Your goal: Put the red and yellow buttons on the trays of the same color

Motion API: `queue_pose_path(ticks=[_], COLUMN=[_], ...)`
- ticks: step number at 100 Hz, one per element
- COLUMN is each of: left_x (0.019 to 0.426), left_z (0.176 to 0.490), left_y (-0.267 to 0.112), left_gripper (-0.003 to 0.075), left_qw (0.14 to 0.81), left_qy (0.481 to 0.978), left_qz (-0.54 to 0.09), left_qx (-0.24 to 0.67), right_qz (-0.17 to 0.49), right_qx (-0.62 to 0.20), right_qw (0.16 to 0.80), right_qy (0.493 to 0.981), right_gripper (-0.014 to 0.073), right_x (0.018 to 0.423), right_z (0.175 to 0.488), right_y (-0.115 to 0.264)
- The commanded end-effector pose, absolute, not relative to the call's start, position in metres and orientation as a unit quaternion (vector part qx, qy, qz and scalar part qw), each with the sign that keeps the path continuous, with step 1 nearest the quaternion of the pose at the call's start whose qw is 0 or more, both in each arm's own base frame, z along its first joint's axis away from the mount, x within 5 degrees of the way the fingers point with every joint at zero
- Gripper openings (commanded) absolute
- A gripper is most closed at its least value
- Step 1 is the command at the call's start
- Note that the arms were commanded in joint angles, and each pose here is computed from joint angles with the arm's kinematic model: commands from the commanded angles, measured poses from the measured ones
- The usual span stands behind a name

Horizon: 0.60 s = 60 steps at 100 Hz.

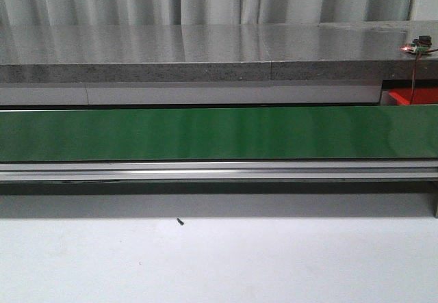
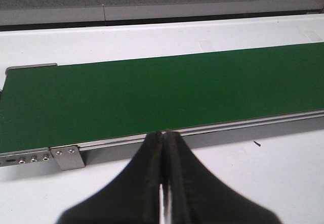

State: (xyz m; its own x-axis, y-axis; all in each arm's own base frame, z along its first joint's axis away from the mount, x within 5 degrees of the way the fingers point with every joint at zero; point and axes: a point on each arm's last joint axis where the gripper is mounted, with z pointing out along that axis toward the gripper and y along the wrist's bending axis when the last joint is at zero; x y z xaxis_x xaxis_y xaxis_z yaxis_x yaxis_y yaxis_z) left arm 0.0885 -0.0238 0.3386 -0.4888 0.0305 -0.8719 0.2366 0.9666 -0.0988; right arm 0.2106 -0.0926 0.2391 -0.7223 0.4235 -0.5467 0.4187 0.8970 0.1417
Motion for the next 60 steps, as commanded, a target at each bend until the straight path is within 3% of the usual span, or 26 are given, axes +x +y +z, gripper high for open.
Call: queue_pose_path(ticks=[1,42,60], left_x=[0.091,0.091,0.091], left_z=[0.353,0.353,0.353], left_y=[-0.025,-0.025,-0.025], left_gripper=[-0.0020,-0.0020,-0.0020], left_qw=[0.541,0.541,0.541], left_qy=[0.831,0.831,0.831], left_qz=[-0.111,-0.111,-0.111], left_qx=[0.072,0.072,0.072], right_qz=[-0.014,0.004,0.004], right_qx=[0.234,0.252,0.252], right_qw=[0.340,0.291,0.288], right_qy=[0.911,0.923,0.924], right_gripper=[0.0146,0.0153,0.0311], right_x=[0.215,0.224,0.224], right_z=[0.246,0.218,0.216], right_y=[-0.099,-0.103,-0.103])
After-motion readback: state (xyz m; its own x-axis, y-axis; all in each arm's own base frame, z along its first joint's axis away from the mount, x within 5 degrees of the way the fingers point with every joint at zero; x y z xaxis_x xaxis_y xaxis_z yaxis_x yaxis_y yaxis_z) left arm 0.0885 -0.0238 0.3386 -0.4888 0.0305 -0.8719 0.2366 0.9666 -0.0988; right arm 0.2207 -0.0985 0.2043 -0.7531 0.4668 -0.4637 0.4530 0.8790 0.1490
